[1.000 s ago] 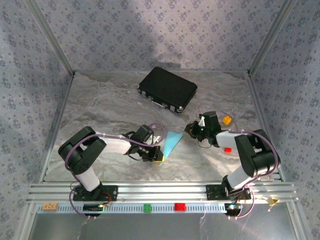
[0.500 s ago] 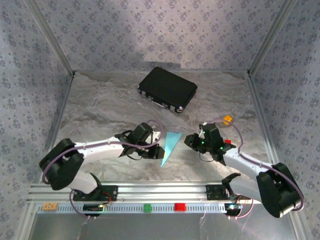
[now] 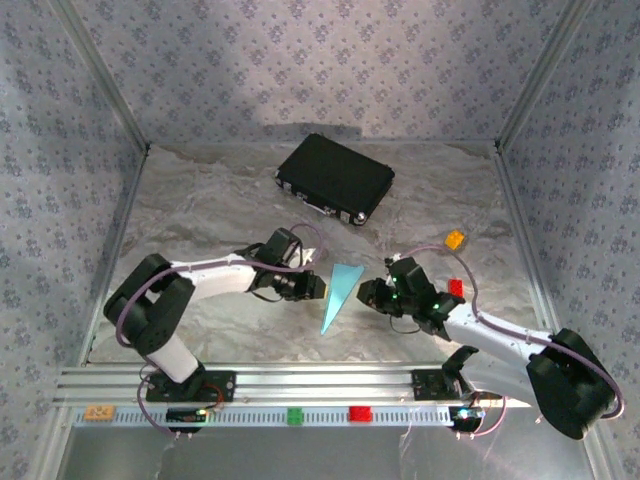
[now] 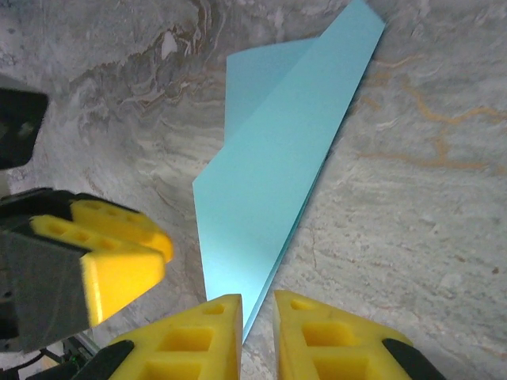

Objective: Fold a paper plane with a square sheet of paper (pick it up from the middle)
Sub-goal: Move the paper plane to the center of the table.

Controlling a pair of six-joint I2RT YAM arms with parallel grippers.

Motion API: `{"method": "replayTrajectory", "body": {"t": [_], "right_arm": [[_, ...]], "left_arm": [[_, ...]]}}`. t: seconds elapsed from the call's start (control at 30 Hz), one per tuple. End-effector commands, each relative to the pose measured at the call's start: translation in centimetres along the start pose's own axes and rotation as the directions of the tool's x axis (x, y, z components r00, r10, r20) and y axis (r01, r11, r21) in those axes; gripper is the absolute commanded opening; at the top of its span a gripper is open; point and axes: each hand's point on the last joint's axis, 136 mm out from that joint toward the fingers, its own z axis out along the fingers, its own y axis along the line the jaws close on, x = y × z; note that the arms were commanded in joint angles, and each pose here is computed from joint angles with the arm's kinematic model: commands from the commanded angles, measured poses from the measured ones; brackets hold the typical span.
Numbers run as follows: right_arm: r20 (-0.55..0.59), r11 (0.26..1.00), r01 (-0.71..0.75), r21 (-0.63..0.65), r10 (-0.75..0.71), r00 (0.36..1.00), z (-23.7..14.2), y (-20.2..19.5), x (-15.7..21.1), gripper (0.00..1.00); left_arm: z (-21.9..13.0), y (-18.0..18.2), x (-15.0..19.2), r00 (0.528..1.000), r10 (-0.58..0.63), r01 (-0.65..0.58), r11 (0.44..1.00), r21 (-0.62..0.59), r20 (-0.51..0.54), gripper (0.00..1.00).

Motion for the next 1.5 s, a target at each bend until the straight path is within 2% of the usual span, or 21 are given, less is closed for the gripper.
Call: {"method": "replayTrajectory", "body": {"t": [0.0,0.07,0.23,1.03,1.47], "right_arm": [[0.012,0.999,-0.01,0.036,0.009,1.0,0.1,-0.9,0.3,0.17],[0.014,1.0,-0.005,0.03,0.004,1.0,0.2,-0.6,0.3,0.17],[0.006,0.999,0.005,0.033,-0.005,1.0,0.4,-0.7,0.5,0.16],[-0.097,1.0,0.029,0.01,-0.028,0.995,2.8,0.2,2.1,0.15],[-0.154,0.999,0.033,-0.002,-0.033,0.988,4.2,0.6,3.2,0.11]], "left_arm": [[0.5,-0.7,-0.1,1.0,0.013,-0.012,0.999,0.033,-0.028,0.25],[0.7,-0.3,0.0,0.999,0.004,-0.003,1.0,0.025,-0.036,0.21],[1.5,-0.1,0.4,0.998,-0.013,0.015,0.999,0.043,-0.065,0.19],[2.9,-0.3,1.6,0.993,-0.007,0.013,0.999,0.041,-0.121,0.24],[3.3,-0.7,2.2,0.991,0.007,-0.001,0.999,0.046,-0.135,0.25]]}}
